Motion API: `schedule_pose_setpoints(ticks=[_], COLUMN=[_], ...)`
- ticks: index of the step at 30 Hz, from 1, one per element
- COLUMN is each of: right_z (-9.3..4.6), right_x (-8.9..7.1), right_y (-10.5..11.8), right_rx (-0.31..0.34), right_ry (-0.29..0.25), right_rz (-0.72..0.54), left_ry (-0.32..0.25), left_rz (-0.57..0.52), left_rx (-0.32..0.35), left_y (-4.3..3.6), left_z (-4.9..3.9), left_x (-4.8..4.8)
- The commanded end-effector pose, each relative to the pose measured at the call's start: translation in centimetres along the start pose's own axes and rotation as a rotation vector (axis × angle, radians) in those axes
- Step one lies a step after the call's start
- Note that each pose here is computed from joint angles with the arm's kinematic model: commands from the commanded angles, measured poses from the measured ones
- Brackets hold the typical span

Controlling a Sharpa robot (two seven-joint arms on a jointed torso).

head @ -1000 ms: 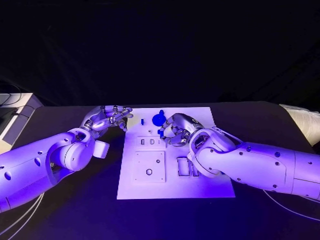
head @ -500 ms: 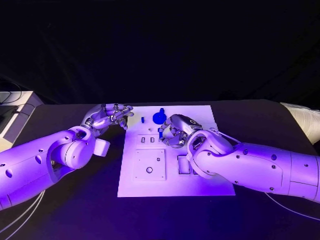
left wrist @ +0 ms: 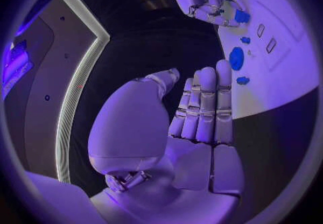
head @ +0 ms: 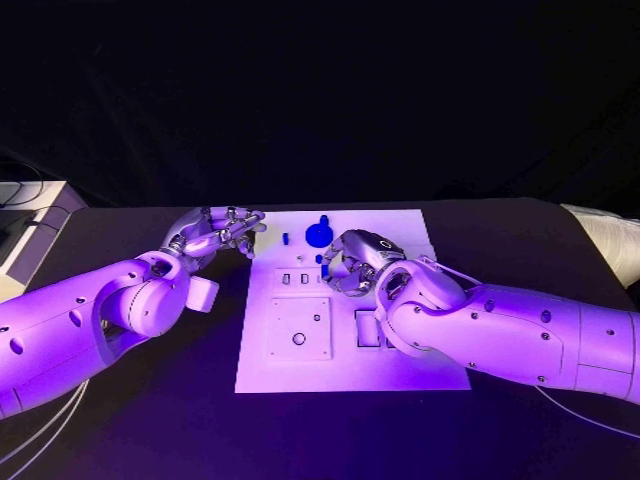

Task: Assemble the parts on the task board

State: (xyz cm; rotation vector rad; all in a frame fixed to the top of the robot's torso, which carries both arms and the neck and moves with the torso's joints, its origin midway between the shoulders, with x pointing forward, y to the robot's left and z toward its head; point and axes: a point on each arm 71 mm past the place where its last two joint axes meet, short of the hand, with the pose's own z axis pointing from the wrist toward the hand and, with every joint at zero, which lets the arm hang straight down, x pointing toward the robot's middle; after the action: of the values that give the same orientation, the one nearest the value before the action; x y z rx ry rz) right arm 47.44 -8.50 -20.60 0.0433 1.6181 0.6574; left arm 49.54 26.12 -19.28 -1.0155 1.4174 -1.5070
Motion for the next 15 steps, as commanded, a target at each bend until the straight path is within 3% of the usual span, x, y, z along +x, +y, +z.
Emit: schedule_pose_setpoints(ticks=[1, 15], right_z=[0.0, 0.18], right_x=[0.3, 0.5], right_y=[0.05, -0.12], right_rx=[0.0, 0.008], right_ry=[0.019, 0.019], right_rz=[-0.039, -0.047], left_ry=[0.021, 0.02], left_rz=[-0.004, -0.004], left_rx=[0.006, 0.005], left_y=[-0.08, -0.05], left_z=[0.01, 0.02], left_x=[0.22, 0.19])
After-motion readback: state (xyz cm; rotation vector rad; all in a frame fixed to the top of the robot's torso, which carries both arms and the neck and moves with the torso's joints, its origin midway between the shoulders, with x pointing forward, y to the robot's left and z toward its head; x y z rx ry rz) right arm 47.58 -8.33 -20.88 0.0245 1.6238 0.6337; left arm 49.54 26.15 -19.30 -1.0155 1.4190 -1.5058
